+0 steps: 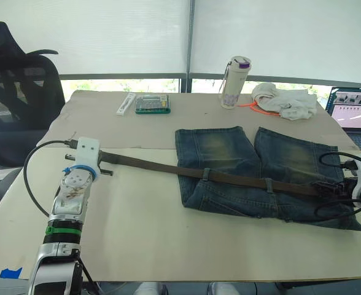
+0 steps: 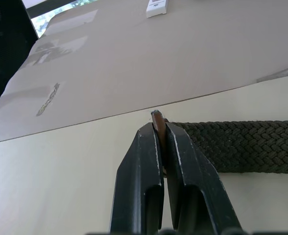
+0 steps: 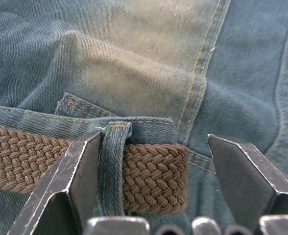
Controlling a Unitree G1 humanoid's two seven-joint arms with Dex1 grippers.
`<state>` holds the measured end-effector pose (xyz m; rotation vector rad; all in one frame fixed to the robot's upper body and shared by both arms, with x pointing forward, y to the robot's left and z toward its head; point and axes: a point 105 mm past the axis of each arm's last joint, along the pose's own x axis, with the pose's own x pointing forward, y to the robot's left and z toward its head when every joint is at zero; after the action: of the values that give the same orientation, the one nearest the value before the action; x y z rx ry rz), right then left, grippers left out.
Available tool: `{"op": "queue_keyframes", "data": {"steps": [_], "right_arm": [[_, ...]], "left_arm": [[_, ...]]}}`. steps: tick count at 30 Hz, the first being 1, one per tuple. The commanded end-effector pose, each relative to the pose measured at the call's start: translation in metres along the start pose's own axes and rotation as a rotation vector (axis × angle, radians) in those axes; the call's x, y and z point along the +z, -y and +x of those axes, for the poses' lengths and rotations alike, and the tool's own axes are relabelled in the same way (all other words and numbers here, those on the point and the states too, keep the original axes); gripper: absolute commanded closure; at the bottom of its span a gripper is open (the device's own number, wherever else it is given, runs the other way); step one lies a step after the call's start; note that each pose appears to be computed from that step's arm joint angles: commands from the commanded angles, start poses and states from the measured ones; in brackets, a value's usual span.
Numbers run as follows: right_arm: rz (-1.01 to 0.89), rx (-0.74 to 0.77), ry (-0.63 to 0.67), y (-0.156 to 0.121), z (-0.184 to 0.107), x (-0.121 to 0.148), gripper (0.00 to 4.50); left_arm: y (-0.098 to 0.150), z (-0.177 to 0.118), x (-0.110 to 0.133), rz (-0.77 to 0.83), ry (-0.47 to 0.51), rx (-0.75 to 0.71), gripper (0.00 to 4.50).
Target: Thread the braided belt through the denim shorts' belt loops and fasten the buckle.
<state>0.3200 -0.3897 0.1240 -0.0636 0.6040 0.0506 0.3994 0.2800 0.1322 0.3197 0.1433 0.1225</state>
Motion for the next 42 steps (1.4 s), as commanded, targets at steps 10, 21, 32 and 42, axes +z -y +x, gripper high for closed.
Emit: {"op": "queue_keyframes", "data": {"steps": [10, 21, 32, 42], "right_arm": [[0.025, -0.003, 0.005, 0.002, -0.005, -0.002, 2.90], [0.065, -0.016, 0.073, 0.003, -0.016, 0.001, 4.24], [0.063, 0.010, 0.142, -0.014, -0.024, 0.011, 4.24], [0.051, 0.028, 0.167, -0.026, -0.026, 0.018, 4.24]], "left_arm": [[-0.027, -0.005, 0.014, 0.039, 0.043, 0.099, 4.50], [-0.013, -0.001, 0.025, 0.008, 0.082, 0.025, 3.21], [0.078, -0.006, 0.113, -0.145, 0.383, -0.379, 0.00], [0.227, -0.028, 0.124, -0.289, 0.239, -1.033, 0.00]]}}
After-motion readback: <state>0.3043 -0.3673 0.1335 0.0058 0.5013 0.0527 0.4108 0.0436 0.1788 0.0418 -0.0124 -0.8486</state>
